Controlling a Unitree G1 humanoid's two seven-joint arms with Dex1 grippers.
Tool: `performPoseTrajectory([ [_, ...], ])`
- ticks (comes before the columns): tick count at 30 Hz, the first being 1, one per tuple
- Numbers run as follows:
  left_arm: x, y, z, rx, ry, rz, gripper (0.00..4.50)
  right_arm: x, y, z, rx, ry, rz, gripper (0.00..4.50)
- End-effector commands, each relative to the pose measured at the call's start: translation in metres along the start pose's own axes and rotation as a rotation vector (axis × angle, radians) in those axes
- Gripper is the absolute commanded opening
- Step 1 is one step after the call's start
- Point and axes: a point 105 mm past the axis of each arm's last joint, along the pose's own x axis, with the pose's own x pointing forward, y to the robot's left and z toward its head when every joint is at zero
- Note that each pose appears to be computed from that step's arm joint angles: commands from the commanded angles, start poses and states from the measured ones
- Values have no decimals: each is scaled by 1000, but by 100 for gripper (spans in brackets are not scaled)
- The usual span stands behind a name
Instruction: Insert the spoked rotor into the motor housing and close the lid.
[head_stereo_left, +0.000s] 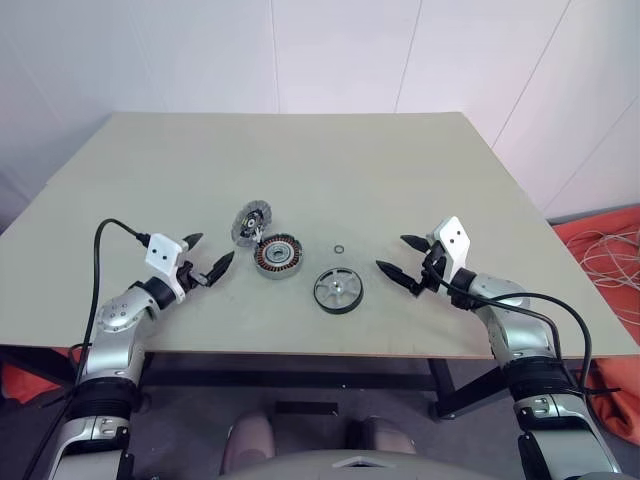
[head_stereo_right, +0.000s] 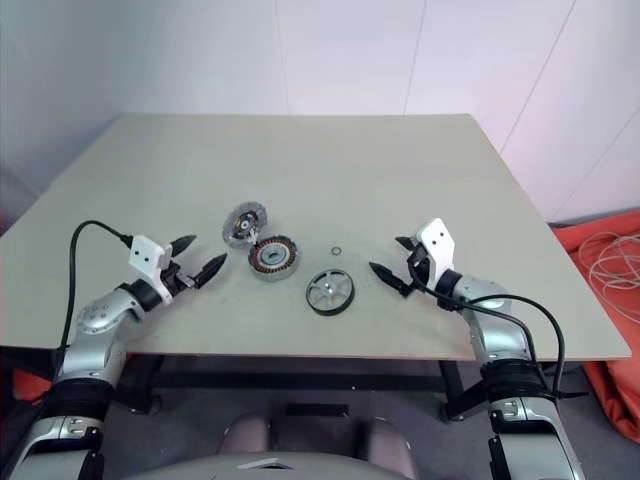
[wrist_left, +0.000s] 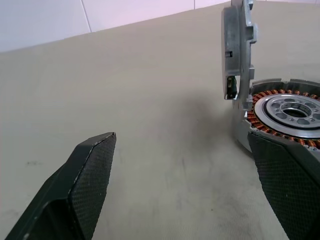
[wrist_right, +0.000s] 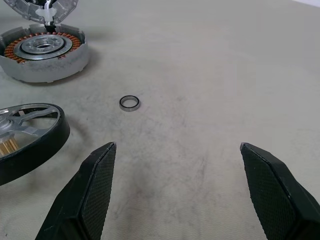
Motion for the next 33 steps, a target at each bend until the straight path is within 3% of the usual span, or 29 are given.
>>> performPoseTrajectory([
  [1, 0, 4, 16, 35, -53, 7, 449, 3, -4, 25, 27, -69, -1, 450],
  [9, -4, -8, 23, 19, -72, -48, 449, 8, 0, 54, 399, 80, 36, 450],
  [16, -11, -13, 21, 8, -78, -67, 449, 2, 40, 54, 795, 381, 220, 450],
  [33, -8, -15, 18, 1, -83, -88, 449, 8, 68, 23, 986, 507, 249, 450],
])
